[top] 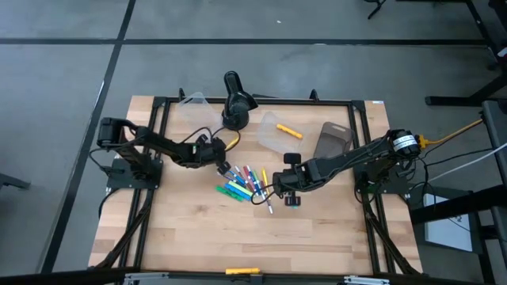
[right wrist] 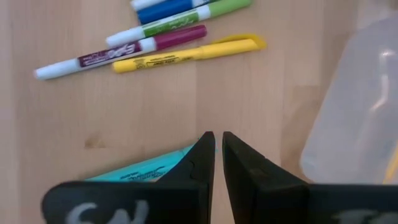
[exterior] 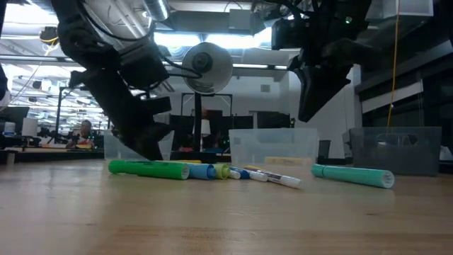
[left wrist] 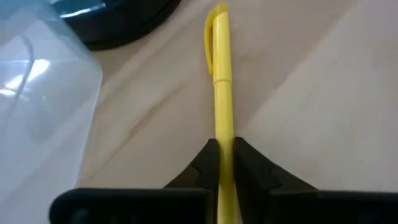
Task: Pick & Place Markers
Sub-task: Put the right yellow pen in the gray bin
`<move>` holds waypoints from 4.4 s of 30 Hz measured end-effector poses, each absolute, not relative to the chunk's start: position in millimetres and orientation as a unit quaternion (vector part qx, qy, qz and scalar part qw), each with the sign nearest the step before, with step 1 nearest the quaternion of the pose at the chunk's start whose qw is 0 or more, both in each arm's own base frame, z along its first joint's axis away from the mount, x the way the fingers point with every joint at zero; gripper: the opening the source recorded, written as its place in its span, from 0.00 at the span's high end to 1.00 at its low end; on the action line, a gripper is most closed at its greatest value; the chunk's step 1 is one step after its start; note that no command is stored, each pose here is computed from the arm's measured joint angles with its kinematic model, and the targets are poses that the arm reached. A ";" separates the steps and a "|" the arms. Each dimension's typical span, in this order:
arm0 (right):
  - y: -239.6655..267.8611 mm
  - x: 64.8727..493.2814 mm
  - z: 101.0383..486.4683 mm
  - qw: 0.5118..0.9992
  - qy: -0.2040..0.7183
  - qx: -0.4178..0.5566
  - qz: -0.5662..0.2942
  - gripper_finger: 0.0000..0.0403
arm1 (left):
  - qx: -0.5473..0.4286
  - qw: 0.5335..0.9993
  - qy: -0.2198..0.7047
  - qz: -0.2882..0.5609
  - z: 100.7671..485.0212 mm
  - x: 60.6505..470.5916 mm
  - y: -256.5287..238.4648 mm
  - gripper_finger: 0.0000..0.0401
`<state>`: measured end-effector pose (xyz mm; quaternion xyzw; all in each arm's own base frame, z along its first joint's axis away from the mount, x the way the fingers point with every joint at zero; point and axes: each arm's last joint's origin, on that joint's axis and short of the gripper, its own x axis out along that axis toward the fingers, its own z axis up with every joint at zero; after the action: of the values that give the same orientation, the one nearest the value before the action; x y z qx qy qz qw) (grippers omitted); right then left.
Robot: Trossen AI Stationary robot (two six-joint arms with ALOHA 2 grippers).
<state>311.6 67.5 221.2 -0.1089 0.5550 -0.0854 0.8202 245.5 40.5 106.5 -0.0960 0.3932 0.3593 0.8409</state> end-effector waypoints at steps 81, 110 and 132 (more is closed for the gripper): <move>-12.7 342.5 213.0 0.993 0.014 0.116 -0.021 0.85 | -0.002 0.975 0.173 0.139 211.3 239.3 -27.2 0.94; -12.8 324.5 219.1 0.986 0.117 0.117 -0.037 0.87 | -0.006 0.977 0.172 0.127 212.9 238.8 -27.8 0.55; -13.0 222.8 266.8 0.929 0.293 0.207 -0.094 0.87 | 0.031 0.986 0.114 0.120 252.8 204.1 -22.1 0.56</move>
<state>222.8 -13.0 266.8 0.2070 0.2933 -0.0939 0.9286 204.1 -22.1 252.8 0.0308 0.1142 0.1196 0.9857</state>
